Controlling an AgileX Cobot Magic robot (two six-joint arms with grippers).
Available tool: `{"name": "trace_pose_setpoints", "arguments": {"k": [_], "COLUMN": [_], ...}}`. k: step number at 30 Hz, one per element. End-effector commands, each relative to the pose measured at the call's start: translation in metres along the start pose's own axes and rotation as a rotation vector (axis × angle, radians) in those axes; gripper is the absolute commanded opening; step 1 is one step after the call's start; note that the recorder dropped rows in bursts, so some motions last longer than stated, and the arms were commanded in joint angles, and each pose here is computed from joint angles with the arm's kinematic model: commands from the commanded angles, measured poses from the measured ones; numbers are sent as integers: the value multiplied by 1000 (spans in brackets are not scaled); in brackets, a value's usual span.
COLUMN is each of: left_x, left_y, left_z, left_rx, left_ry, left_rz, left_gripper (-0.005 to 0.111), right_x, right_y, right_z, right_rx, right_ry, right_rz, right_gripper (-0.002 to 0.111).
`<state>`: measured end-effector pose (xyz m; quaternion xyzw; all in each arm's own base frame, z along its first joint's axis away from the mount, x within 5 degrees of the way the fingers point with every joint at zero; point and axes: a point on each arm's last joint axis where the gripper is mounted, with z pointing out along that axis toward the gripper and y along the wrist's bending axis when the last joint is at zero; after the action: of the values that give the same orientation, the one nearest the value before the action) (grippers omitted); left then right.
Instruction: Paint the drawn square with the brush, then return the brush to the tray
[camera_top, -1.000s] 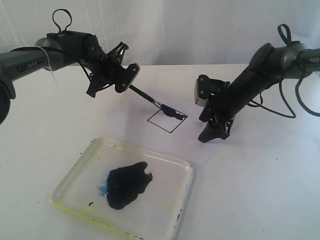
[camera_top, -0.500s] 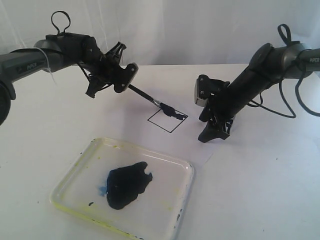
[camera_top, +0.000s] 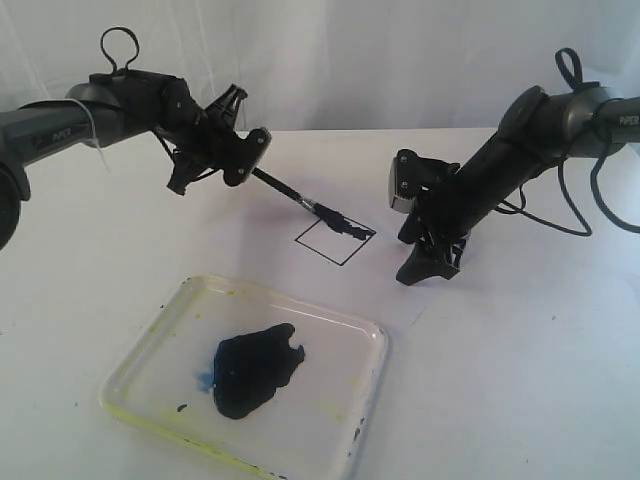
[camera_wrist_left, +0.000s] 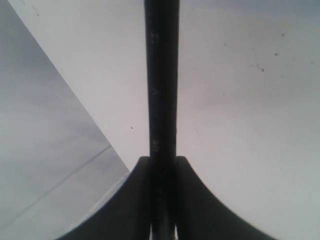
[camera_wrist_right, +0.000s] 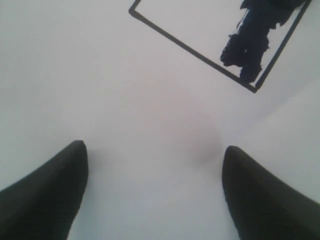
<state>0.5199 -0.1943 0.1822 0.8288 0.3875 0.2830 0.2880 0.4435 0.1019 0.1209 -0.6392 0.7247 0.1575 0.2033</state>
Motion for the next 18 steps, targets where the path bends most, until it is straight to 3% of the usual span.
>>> {"name": "trace_pose_setpoints", "arguments": {"k": [1,11,18], "left_x": [5,6,8], "left_y": [2,4,11], "left_z": [-4,-4,-7], "left_rx": [-11,-26,-81], "left_ry": [11,16,28], "left_rz": [-14,-26,-166], "left_gripper": [0,0,0], "right_x": [6,6,6], "right_y": [2,2,2], "right_z": [7,7,7], "right_rx": [-17,-17,-17], "right_ry": [30,30,30], "right_rz": [-20,-20,-20], "right_gripper": [70,70,70]}}
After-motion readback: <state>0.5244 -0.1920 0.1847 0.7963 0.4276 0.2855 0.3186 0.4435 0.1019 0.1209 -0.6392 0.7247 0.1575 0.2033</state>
